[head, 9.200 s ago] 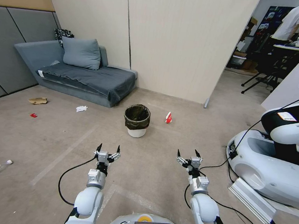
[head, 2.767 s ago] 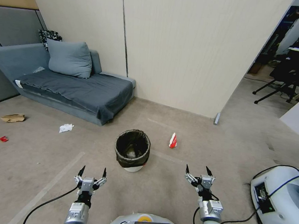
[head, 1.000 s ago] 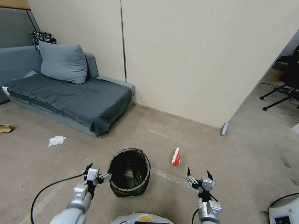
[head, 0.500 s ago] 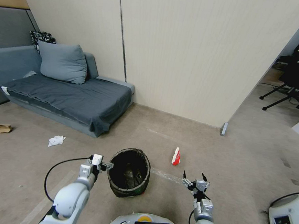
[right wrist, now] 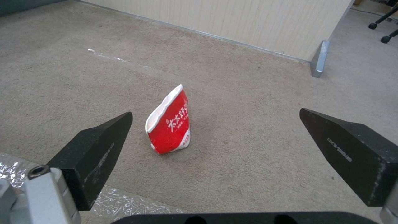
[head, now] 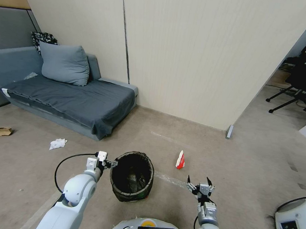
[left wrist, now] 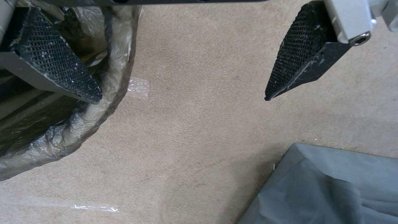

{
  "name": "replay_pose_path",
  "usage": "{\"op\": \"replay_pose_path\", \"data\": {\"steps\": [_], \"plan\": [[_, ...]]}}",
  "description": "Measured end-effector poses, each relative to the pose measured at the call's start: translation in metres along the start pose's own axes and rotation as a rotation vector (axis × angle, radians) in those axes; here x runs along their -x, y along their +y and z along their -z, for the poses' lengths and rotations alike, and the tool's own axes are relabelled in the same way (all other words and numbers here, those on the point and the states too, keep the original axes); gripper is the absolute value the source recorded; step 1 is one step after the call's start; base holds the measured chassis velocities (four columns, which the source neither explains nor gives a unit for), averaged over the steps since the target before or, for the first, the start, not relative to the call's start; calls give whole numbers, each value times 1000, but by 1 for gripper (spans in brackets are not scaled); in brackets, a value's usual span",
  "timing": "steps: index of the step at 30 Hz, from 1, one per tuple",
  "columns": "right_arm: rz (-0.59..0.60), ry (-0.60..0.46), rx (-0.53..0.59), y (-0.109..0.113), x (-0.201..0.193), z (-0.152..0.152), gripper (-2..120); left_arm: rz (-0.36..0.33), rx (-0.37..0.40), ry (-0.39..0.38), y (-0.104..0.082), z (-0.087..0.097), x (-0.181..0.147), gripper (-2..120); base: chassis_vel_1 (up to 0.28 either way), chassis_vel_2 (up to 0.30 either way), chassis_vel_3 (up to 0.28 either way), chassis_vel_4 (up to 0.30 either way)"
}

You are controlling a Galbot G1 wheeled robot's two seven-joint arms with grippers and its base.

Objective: Pick up the trash bin, then pick up the garbage from the floor and place it into the trash bin.

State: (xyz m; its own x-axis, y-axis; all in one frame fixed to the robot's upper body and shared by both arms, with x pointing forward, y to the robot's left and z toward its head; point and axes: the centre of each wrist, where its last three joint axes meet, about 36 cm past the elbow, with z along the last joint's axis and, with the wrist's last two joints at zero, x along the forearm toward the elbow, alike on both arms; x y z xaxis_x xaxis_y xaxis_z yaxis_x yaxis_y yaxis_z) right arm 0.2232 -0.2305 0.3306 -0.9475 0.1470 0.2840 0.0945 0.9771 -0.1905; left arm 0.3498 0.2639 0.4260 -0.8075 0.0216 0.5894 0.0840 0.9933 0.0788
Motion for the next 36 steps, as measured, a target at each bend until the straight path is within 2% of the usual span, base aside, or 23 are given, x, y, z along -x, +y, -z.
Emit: {"op": "replay_pose_path", "data": {"steps": [17,25,36], "plan": [[16,2,-26,8,8,-7,100,14,4,19,3,1,28,100,0,0,0,0],[12,1,-29,8,12,-10,100,-3,18,31,-5,3,49,100,0,0,0,0],[9,1,-27,8,15,-12,100,-4,25,45,-10,-3,48,100,0,0,0,0]]}}
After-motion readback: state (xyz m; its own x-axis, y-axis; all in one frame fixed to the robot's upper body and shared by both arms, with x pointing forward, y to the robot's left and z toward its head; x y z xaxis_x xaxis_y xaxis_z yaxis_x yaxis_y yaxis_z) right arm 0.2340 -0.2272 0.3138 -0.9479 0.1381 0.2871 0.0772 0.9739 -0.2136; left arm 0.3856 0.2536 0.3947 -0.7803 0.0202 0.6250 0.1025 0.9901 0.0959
